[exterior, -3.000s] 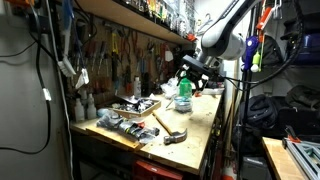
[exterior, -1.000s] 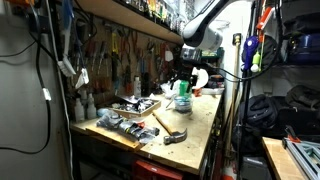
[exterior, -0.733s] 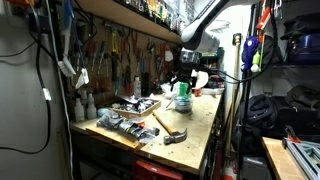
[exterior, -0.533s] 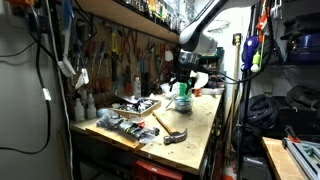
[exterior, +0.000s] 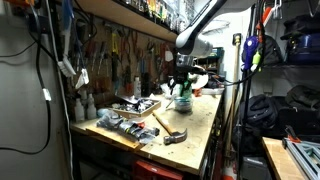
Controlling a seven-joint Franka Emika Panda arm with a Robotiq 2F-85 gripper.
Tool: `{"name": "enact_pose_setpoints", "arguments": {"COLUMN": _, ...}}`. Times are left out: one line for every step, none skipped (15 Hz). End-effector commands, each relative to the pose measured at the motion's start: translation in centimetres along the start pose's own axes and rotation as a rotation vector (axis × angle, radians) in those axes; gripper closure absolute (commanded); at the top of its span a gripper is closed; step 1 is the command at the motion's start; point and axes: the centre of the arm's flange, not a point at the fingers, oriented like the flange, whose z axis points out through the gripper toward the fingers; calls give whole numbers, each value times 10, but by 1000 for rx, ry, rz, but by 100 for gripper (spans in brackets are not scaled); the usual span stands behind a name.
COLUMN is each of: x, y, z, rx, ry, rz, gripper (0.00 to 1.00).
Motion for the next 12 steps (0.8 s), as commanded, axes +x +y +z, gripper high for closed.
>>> {"name": "enact_pose_setpoints", "arguments": {"x": 7, "y": -5, "z": 5, "rx": -26, "ry": -20, "rz": 16, "gripper": 70}}
{"name": "enact_pose_setpoints", "arguments": {"x": 7, "y": -5, "z": 5, "rx": -27, "ry": -19, "rz": 16, "gripper": 79}}
{"name": "enact_pose_setpoints", "arguments": {"x": 8, "y": -6, "z": 5, "rx": -26, "ry": -20, "rz": 17, "gripper": 85}}
{"name": "enact_pose_setpoints", "arguments": {"x": 9, "y": -7, "z": 5, "rx": -27, "ry": -20, "rz": 18, "gripper": 92}}
{"name": "enact_pose_setpoints", "arguments": {"x": 9, "y": -8, "z": 5, "rx": -28, "ry": -22, "rz": 17, "gripper": 98}}
{"name": "enact_pose_setpoints", "arguments": {"x": 10, "y": -9, "z": 5, "rx": -29, "ry": -22, "rz": 17, "gripper": 100}}
{"name": "enact_pose_setpoints", "arguments": {"x": 10, "y": -10, "z": 5, "rx": -29, "ry": -24, "rz": 17, "gripper": 100}}
{"name": "enact_pose_setpoints", "arguments": {"x": 10, "y": -11, "z": 3, "rx": -25, "ry": -25, "rz": 17, "gripper": 100}}
{"name": "enact_pose_setpoints", "arguments": {"x": 10, "y": -12, "z": 0, "rx": -17, "ry": -22, "rz": 16, "gripper": 100}}
{"name": "enact_pose_setpoints", "arguments": {"x": 11, "y": -14, "z": -4, "rx": -3, "ry": -15, "rz": 12, "gripper": 100}}
{"name": "enact_pose_setpoints", "arguments": {"x": 11, "y": -16, "z": -9, "rx": 10, "ry": -8, "rz": 11, "gripper": 100}}
{"name": "enact_pose_setpoints", "arguments": {"x": 10, "y": -18, "z": -16, "rx": 28, "ry": -9, "rz": 5, "gripper": 100}}
